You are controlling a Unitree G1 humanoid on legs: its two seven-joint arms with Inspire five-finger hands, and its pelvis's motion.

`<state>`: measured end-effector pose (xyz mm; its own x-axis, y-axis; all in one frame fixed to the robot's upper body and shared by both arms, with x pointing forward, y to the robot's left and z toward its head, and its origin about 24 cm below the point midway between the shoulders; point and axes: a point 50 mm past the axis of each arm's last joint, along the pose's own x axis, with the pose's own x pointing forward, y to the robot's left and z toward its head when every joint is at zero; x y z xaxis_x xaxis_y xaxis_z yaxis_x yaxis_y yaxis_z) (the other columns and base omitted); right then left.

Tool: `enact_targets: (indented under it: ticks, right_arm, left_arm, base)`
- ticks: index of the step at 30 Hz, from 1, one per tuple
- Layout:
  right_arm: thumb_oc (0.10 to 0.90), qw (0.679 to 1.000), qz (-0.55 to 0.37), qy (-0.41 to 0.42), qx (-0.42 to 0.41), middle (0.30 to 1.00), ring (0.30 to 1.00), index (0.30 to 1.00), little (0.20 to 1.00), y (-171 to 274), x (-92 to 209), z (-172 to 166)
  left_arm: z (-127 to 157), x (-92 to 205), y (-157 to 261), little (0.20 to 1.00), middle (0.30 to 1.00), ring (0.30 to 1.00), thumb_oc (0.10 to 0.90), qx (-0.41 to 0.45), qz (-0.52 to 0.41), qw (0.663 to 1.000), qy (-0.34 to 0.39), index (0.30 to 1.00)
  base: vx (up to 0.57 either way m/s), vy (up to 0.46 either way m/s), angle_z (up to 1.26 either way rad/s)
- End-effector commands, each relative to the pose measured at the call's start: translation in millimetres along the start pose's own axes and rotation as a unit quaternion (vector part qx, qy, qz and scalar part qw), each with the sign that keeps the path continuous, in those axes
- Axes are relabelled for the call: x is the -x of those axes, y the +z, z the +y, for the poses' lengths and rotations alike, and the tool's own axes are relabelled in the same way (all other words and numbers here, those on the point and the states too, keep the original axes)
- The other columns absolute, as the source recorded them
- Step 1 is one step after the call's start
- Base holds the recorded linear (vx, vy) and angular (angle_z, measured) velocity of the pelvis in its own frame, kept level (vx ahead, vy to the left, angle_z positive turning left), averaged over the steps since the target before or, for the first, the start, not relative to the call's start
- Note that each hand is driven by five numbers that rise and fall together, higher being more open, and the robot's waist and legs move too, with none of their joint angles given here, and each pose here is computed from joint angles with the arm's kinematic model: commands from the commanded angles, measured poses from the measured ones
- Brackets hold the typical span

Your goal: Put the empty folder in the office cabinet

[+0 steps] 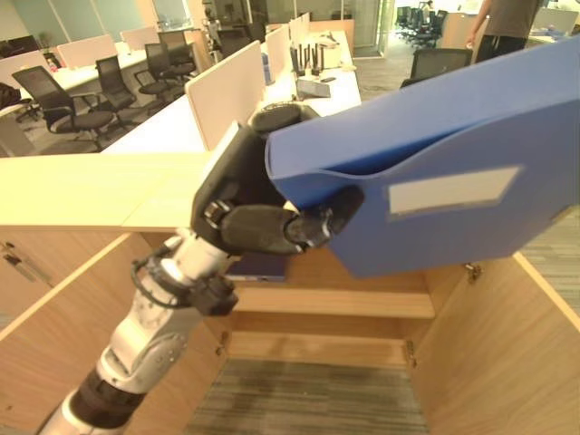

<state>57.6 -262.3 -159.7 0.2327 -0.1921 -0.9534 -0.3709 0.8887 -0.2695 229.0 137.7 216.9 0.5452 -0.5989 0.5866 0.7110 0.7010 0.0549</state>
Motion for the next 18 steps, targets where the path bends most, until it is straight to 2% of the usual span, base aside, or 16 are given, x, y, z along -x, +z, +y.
enact_targets:
  ticks: [1,6,10,18]
  right_arm:
    - [0.8,0.998,-0.055,-0.018,0.023,0.9,0.9,0.9,0.9,45,-3,-14]
    - [0.8,0.998,-0.052,-0.018,0.022,0.9,0.9,0.9,0.9,44,-3,-13]
    - [0.8,0.999,-0.044,-0.013,0.015,0.9,0.9,0.9,0.9,37,-3,-10]
    - [0.8,0.999,-0.038,-0.013,-0.013,0.9,0.9,0.9,0.9,33,-3,-11]
  left_arm:
    - [-4,-34,50,0.3,0.3,0.3,0.4,-0.012,-0.132,0.99,-0.056,0.3]
    - [0,-31,42,0.3,0.3,0.3,0.4,-0.009,-0.102,0.994,-0.048,0.3]
    - [19,-12,31,0.3,0.3,0.3,0.4,-0.008,-0.07,0.997,0.018,0.3]
    - [34,10,14,0.3,0.3,0.3,0.4,-0.004,-0.048,0.994,0.1,0.3]
  base:
    - [0.0,0.0,0.0]
    - [0.0,0.0,0.0]
    - [0.0,0.0,0.0]
    - [0.0,0.0,0.0]
